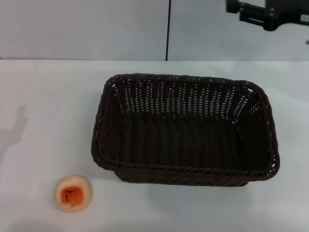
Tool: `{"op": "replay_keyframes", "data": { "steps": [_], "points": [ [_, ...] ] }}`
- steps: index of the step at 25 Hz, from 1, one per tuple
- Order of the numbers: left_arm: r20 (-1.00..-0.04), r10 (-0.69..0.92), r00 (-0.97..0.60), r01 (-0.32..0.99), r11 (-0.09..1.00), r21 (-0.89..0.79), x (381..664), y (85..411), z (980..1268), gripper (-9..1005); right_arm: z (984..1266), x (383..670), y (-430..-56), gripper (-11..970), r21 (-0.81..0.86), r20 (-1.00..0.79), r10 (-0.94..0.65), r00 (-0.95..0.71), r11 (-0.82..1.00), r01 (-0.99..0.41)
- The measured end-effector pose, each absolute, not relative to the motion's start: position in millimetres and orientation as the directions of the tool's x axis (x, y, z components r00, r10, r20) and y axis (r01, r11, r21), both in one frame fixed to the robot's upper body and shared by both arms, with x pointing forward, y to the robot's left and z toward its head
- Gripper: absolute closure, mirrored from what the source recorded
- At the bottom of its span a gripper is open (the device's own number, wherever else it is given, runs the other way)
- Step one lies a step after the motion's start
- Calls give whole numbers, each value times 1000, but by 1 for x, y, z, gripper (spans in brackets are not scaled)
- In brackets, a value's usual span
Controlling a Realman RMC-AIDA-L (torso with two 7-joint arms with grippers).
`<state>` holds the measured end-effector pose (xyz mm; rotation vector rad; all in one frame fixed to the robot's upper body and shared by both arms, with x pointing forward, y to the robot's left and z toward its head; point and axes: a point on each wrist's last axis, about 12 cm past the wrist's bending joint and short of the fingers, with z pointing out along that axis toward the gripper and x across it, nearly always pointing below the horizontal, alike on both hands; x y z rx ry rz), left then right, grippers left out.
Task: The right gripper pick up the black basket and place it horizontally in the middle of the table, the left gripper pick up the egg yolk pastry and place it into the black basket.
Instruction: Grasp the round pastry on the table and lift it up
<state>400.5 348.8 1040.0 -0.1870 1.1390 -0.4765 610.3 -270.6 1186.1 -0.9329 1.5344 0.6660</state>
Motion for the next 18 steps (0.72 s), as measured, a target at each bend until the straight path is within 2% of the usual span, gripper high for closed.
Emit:
{"op": "replay_keyframes", "data": {
  "steps": [2, 3, 6, 8, 16, 18],
  "points": [
    [-831, -457, 317, 283, 882, -377, 401, 351, 1040, 323, 1172, 601, -281, 501, -45, -993, -117, -29, 582, -812],
    [-835, -456, 307, 294, 880, -372, 400, 353, 1041, 324, 1157, 589, -295, 501, 12, -999, -21, -33, 638, -770],
    [-840, -454, 298, 305, 879, -367, 400, 354, 1041, 326, 1145, 578, -310, 501, 68, -997, 65, -32, 684, -726],
    [-855, -444, 270, 334, 876, -349, 394, 363, 1044, 327, 1131, 559, -334, 501, 134, -985, 170, -8, 747, -651],
    [-898, -406, 172, 405, 860, -311, 383, 384, 1051, 333, 1115, 520, -367, 501, 224, -946, 314, 81, 814, -535],
    [-922, -375, 93, 458, 839, -295, 377, 391, 1053, 334, 1107, 508, -378, 501, 260, -930, 351, 107, 835, -485]
  ]
}}
